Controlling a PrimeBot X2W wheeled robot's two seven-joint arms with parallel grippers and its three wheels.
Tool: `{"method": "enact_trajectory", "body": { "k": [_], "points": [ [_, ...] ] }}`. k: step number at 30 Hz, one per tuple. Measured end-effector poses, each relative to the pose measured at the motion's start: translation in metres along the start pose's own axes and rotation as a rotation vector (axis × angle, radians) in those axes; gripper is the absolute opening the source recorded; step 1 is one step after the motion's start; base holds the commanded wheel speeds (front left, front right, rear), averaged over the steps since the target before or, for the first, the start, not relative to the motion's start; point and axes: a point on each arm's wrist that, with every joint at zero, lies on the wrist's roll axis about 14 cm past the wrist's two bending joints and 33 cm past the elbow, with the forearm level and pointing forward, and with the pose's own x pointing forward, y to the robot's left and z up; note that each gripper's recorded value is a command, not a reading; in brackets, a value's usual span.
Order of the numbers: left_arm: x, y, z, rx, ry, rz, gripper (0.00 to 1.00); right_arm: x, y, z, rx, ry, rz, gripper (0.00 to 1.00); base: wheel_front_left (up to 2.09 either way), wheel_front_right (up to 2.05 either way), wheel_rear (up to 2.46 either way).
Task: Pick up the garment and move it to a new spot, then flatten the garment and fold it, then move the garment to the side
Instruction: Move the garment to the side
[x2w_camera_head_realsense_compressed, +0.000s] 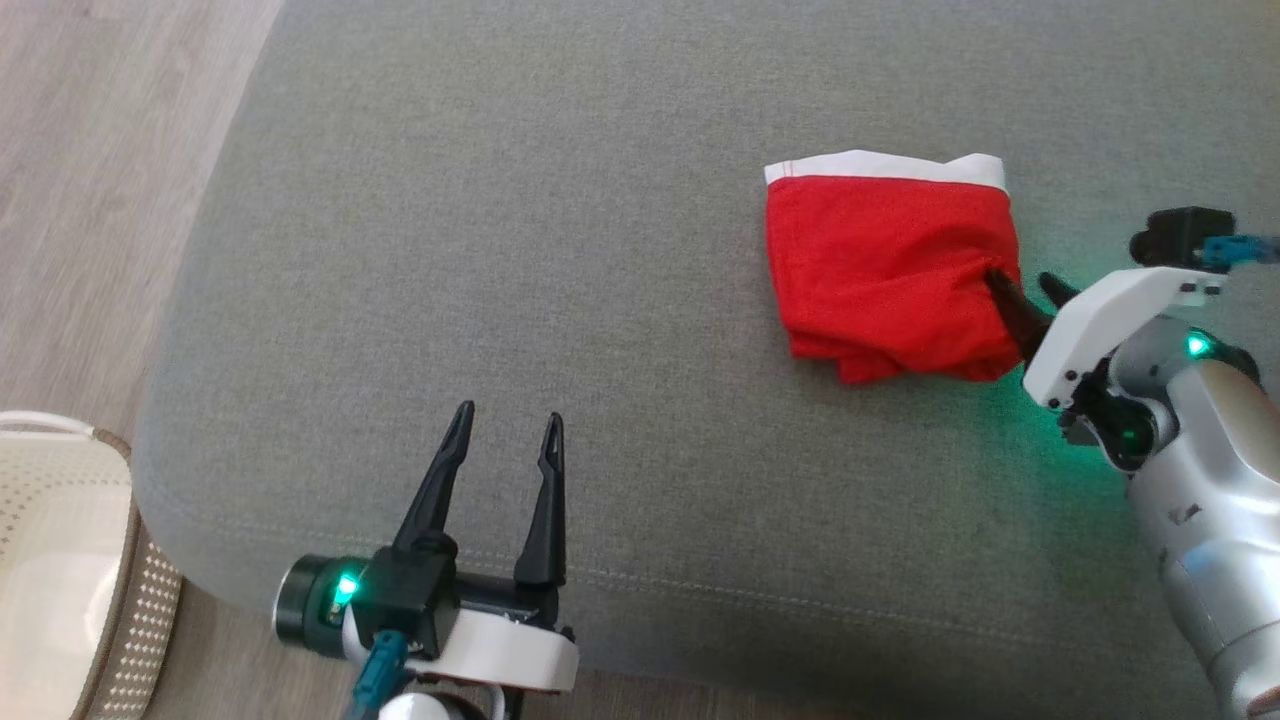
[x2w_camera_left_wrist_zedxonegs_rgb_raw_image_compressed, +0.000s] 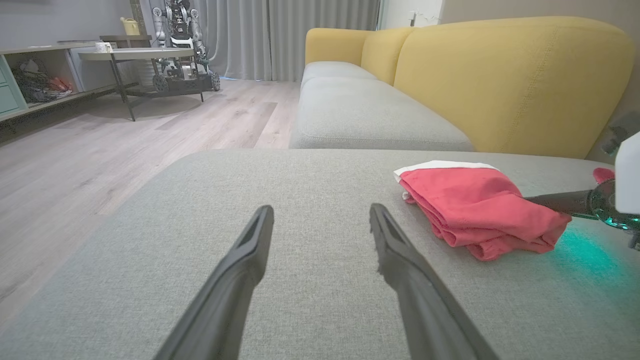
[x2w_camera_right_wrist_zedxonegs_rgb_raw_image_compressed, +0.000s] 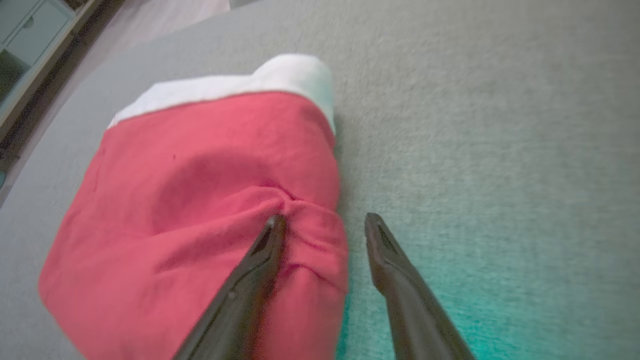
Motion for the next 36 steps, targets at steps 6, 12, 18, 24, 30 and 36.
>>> {"method": "enact_trajectory", "body": {
  "k": [6, 12, 18, 24, 30, 36],
  "points": [
    [0.0, -0.001, -0.004, 0.0, 0.013, -0.002, 1.0, 0.003, 0.001, -0.014, -0.012, 0.079, 0.004, 0.0, 0.0, 0.0, 0.0],
    [0.004, -0.009, -0.007, -0.006, 0.019, -0.028, 1.0, -0.006, -0.019, -0.003, -0.066, 0.024, -0.028, 0.0, 0.0, 0.0, 0.0],
    [0.013, -0.026, -0.009, -0.017, 0.018, -0.088, 1.0, -0.03, -0.069, 0.043, -0.159, -0.073, -0.124, 0.0, 0.0, 0.0, 0.0],
    [0.023, -0.045, -0.01, -0.026, 0.011, -0.159, 1.0, -0.065, -0.124, 0.064, -0.204, -0.106, -0.243, 0.0, 0.0, 0.0, 0.0],
    [0.029, -0.06, -0.012, -0.023, 0.009, -0.212, 1.0, -0.103, -0.167, 0.073, -0.232, -0.118, -0.347, 0.0, 0.0, 0.0, 0.0],
    [0.033, -0.072, -0.014, -0.028, 0.009, -0.255, 1.0, -0.133, -0.194, 0.083, -0.276, -0.15, -0.417, 0.0, 0.0, 0.0, 0.0]
  ]
}}
